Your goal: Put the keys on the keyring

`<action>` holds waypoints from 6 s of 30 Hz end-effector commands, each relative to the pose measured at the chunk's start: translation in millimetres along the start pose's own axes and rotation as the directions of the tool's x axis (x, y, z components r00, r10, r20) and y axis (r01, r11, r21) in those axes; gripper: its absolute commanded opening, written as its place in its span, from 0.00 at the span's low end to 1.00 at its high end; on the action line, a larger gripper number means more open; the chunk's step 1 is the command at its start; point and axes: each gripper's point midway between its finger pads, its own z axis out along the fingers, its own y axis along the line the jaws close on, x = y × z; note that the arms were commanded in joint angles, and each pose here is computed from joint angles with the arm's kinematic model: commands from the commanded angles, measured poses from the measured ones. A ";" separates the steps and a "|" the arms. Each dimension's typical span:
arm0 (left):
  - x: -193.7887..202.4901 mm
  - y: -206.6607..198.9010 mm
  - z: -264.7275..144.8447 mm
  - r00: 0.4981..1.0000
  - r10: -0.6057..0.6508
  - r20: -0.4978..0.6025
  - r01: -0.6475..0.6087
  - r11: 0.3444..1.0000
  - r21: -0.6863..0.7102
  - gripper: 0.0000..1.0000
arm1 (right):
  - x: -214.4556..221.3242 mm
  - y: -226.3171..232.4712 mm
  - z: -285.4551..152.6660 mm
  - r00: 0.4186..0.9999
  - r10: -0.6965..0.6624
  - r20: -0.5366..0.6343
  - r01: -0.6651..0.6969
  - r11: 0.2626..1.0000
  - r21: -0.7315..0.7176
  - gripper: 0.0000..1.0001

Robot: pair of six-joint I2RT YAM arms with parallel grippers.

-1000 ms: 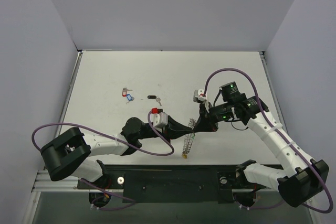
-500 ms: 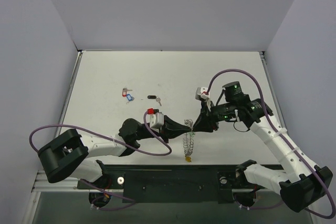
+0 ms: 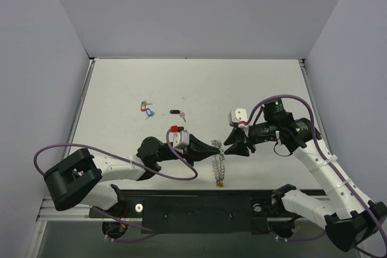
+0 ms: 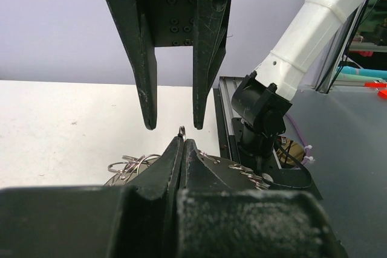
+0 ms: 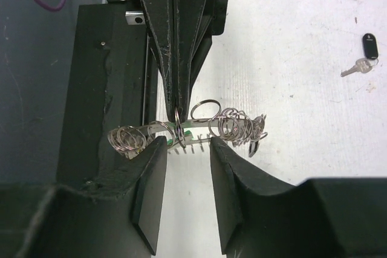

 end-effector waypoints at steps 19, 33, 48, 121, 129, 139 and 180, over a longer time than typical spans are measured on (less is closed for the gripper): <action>-91.1 -24.3 1.0 0.929 0.172 0.327 -0.203 0.977 0.063 0.00 | 3.8 13.1 15.6 0.993 -0.110 0.035 0.113 0.988 -0.107 0.09; -75.3 -14.3 -3.1 0.949 0.103 0.297 -0.115 0.993 0.021 0.36 | -1.5 14.8 6.5 1.000 -0.017 -0.004 0.017 0.998 -0.061 0.00; -37.9 11.4 -3.8 0.981 0.185 -0.059 -0.189 0.980 -0.064 0.68 | 26.4 12.9 -17.3 0.939 0.238 -0.248 -0.223 0.971 0.087 0.00; -15.3 -10.4 23.3 0.936 0.347 -0.065 -0.342 0.937 0.076 0.00 | 20.7 31.3 -26.2 0.999 0.008 -0.042 -0.009 1.000 -0.017 0.38; -33.9 -16.9 15.4 0.944 0.328 0.029 -0.329 0.941 0.075 0.00 | 22.5 37.1 -13.8 0.997 -0.060 0.043 0.065 0.991 -0.119 0.36; -41.2 -22.2 12.7 0.958 0.268 0.102 -0.277 0.957 0.092 0.00 | 20.0 31.7 -9.1 0.993 -0.093 0.068 0.102 0.986 -0.135 0.31; -40.2 -22.8 12.4 0.965 0.231 0.124 -0.243 0.966 0.091 0.00 | -5.8 26.0 -2.5 0.991 -0.049 0.124 0.067 0.988 -0.140 0.00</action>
